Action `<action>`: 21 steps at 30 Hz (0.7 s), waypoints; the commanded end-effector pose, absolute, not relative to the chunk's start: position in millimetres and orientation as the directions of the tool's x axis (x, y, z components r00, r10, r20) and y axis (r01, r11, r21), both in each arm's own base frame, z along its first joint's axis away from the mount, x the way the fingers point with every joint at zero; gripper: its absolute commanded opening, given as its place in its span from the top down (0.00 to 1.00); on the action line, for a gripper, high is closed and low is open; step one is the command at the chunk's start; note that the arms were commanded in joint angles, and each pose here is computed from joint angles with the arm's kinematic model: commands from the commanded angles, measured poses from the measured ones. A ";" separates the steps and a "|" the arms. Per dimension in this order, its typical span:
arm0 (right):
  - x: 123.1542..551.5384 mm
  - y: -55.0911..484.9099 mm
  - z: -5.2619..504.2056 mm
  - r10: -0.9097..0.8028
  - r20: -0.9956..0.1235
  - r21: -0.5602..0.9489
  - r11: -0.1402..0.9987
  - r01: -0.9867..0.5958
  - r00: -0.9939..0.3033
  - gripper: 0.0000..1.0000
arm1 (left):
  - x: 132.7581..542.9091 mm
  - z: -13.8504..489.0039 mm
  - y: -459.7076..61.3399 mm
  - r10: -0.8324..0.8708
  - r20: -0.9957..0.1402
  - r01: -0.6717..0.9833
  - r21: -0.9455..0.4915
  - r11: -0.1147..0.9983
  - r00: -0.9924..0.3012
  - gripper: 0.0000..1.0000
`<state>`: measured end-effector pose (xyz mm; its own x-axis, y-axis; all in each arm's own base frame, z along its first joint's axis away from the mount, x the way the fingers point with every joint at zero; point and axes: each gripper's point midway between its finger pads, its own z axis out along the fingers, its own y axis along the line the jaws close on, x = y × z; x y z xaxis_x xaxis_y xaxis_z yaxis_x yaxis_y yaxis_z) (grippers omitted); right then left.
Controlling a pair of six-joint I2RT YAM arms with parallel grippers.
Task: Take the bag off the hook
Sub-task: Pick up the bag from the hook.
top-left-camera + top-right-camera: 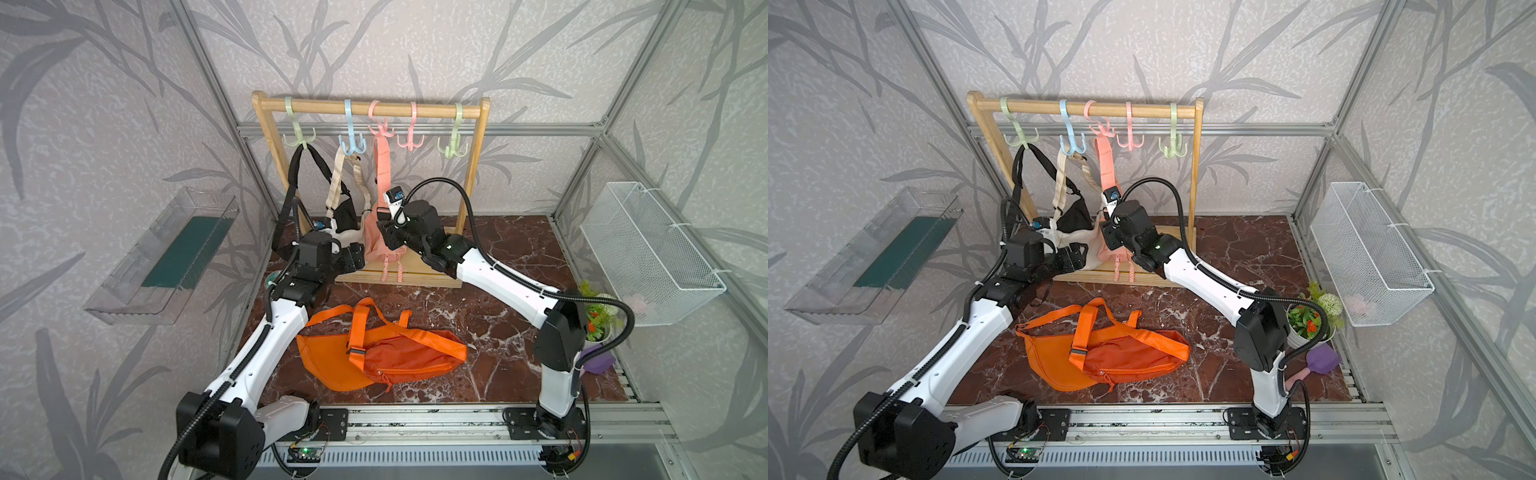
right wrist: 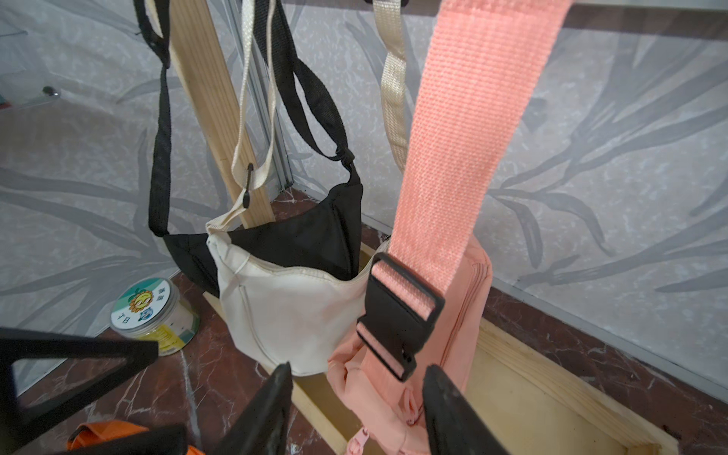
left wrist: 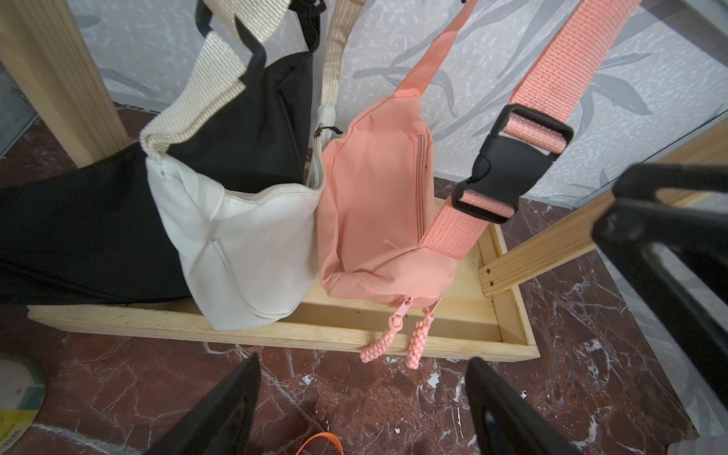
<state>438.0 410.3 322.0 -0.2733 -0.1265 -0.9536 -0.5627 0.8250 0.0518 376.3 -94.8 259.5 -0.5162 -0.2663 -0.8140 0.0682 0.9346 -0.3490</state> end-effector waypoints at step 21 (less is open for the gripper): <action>504.6 426.4 366.0 -0.074 -0.980 0.008 0.913 -0.407 -0.187 0.83 | 371.1 293.9 -99.6 -0.239 -0.859 0.121 -0.325 0.938 -0.454 0.16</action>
